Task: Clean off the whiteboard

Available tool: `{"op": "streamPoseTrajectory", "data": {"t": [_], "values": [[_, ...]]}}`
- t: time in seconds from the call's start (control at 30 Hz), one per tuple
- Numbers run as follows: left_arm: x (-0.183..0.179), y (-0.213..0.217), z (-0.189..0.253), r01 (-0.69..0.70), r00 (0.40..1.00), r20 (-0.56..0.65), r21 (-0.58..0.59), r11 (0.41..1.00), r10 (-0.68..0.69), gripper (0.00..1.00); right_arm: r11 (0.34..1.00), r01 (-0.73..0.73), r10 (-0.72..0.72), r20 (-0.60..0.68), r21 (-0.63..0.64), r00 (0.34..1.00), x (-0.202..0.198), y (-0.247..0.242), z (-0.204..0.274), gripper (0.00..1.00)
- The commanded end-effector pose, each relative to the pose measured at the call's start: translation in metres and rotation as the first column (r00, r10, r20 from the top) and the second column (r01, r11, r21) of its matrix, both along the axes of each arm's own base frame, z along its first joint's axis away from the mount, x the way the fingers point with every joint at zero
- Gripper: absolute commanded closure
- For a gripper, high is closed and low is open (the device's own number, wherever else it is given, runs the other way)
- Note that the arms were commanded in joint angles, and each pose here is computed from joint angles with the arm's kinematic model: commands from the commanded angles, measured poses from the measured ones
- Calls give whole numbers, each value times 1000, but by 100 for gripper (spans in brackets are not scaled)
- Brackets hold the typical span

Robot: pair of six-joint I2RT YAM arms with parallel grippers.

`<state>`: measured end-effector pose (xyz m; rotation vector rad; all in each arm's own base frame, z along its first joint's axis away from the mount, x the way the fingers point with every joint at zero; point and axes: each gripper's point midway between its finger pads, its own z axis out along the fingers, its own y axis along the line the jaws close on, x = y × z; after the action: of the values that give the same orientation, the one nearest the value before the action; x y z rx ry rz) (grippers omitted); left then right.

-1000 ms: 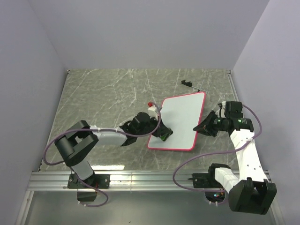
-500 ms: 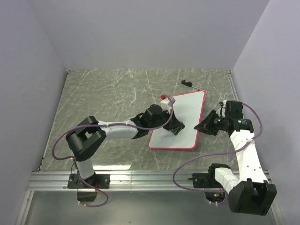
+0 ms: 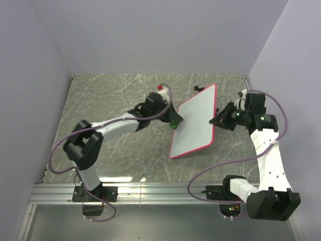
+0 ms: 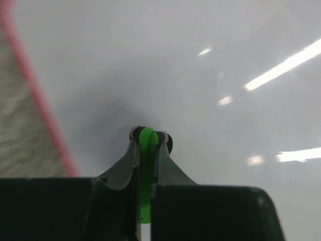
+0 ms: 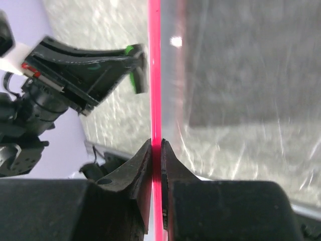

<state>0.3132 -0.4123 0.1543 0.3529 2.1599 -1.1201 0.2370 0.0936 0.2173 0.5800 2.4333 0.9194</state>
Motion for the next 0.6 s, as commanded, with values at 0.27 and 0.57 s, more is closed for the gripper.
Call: {"op": "streamPoseTrajectory", "data": {"t": [0.27,0.57], "values": [[51,153,71,-331,939,131,81,940,319,100,997,20,5,327,-73,945,74,-13,124,100],[30,170,63,-352,934,94,89,932,344,100,969,182,-89,451,-167,888,116,-48,189,100]]}}
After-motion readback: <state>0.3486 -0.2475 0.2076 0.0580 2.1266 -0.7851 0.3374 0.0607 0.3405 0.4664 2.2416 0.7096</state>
